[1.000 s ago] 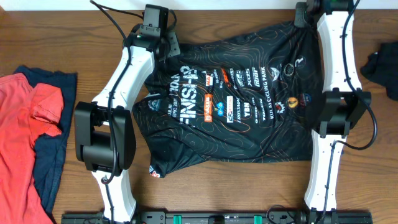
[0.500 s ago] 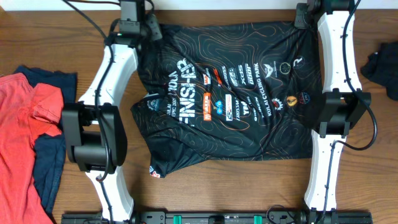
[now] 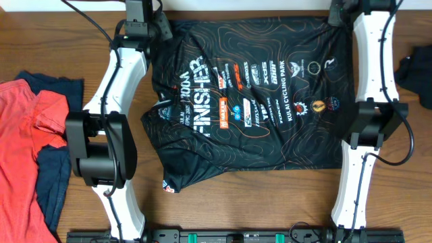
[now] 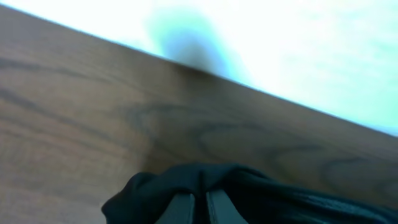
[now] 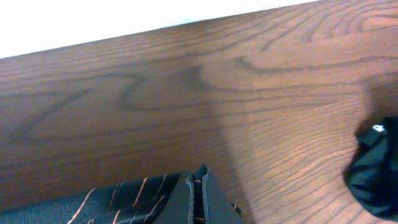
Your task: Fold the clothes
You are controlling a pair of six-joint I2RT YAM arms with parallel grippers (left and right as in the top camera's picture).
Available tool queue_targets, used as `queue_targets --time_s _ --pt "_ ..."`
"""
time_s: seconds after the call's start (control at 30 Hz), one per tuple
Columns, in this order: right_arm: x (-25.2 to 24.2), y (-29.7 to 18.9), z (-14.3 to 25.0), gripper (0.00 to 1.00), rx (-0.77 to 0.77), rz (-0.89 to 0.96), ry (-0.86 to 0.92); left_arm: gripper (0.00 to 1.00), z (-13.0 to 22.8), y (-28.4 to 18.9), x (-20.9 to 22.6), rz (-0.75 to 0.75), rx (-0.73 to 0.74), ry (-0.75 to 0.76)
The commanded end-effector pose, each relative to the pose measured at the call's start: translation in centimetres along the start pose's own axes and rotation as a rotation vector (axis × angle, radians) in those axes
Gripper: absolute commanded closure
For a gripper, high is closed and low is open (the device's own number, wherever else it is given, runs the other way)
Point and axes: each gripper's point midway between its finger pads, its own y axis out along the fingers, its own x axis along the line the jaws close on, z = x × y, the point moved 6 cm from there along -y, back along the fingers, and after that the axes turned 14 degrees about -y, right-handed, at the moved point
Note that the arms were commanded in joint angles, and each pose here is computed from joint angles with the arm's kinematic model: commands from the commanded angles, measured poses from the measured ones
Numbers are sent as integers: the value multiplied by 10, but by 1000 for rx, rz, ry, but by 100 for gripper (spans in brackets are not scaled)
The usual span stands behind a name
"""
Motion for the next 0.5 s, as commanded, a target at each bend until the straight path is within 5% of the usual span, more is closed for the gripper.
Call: queue_targets --time_s 0.0,0.47 --pt "-40 -7 -4 99 -28 93 73 94 -15 -1 1 -11 -62 18" --pt "-60 -21 -1 99 -28 24 136 94 -43 -15 -22 61 -151 14"
